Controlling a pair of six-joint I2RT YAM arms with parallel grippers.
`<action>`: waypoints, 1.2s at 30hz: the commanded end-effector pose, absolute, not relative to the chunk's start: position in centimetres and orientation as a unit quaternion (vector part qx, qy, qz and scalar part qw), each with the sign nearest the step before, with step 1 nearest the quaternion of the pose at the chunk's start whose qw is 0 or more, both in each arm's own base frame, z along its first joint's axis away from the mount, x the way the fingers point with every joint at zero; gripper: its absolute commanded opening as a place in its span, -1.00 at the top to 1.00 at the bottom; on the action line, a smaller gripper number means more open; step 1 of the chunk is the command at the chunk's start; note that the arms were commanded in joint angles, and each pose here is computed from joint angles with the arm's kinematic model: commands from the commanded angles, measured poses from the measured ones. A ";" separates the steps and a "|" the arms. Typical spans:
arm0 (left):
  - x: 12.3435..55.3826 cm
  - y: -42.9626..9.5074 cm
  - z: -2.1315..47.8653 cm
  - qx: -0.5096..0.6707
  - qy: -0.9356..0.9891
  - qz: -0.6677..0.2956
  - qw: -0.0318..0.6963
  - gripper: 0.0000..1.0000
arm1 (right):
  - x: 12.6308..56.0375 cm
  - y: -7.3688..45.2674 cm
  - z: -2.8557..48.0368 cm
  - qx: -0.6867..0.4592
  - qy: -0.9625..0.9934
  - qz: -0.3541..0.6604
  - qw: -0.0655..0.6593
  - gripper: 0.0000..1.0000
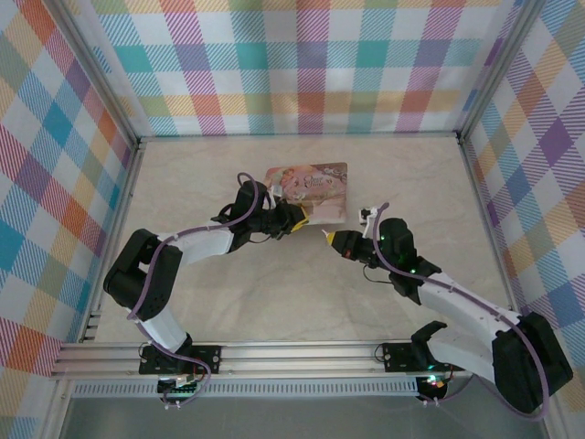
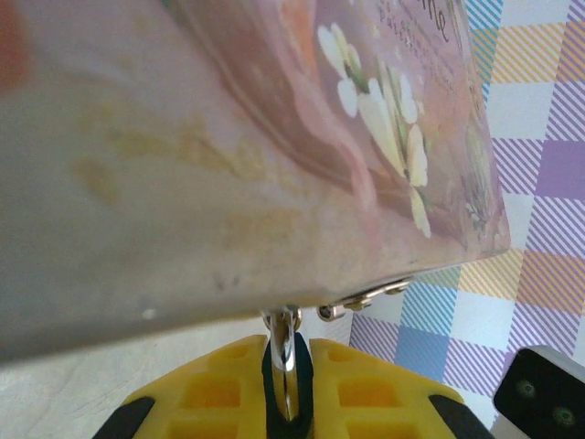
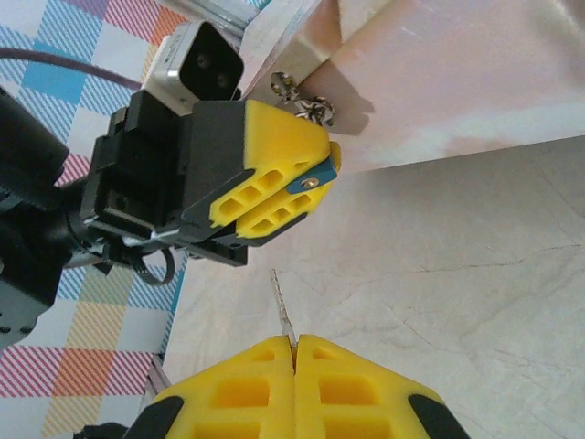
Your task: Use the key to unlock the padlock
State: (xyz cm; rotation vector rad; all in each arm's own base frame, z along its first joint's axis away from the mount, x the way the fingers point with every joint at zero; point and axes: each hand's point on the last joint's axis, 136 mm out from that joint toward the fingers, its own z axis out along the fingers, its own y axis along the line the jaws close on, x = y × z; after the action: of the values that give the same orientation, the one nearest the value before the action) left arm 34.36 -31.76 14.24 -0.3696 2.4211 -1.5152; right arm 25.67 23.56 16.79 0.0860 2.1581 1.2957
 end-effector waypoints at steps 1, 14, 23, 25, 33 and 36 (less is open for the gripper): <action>34.1 -32.6 17.9 -0.104 0.806 -0.561 0.155 0.79 | 26.4 24.3 17.8 0.040 0.794 0.510 0.328 1.00; 33.8 -33.0 17.9 -0.102 0.802 -0.567 0.157 0.78 | 27.6 26.1 16.9 0.072 0.778 0.534 0.323 1.00; 33.7 -33.0 17.9 -0.101 0.800 -0.569 0.160 0.78 | 27.9 26.4 16.0 0.092 0.779 0.533 0.317 1.00; 33.7 -33.0 18.0 -0.100 0.799 -0.571 0.160 0.78 | 27.9 26.5 15.9 0.096 0.778 0.535 0.315 1.00; 33.7 -33.0 18.2 -0.099 0.796 -0.575 0.161 0.78 | 28.1 27.3 15.0 0.106 0.780 0.539 0.300 1.00; 33.7 -33.0 18.2 -0.099 0.796 -0.575 0.161 0.77 | 28.2 27.5 14.8 0.105 0.779 0.540 0.300 1.00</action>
State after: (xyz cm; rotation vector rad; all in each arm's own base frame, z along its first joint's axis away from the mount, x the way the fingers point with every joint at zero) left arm 34.12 -32.21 14.29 -0.3703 2.3830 -1.5375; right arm 27.92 27.06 13.66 0.2876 2.1283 1.3949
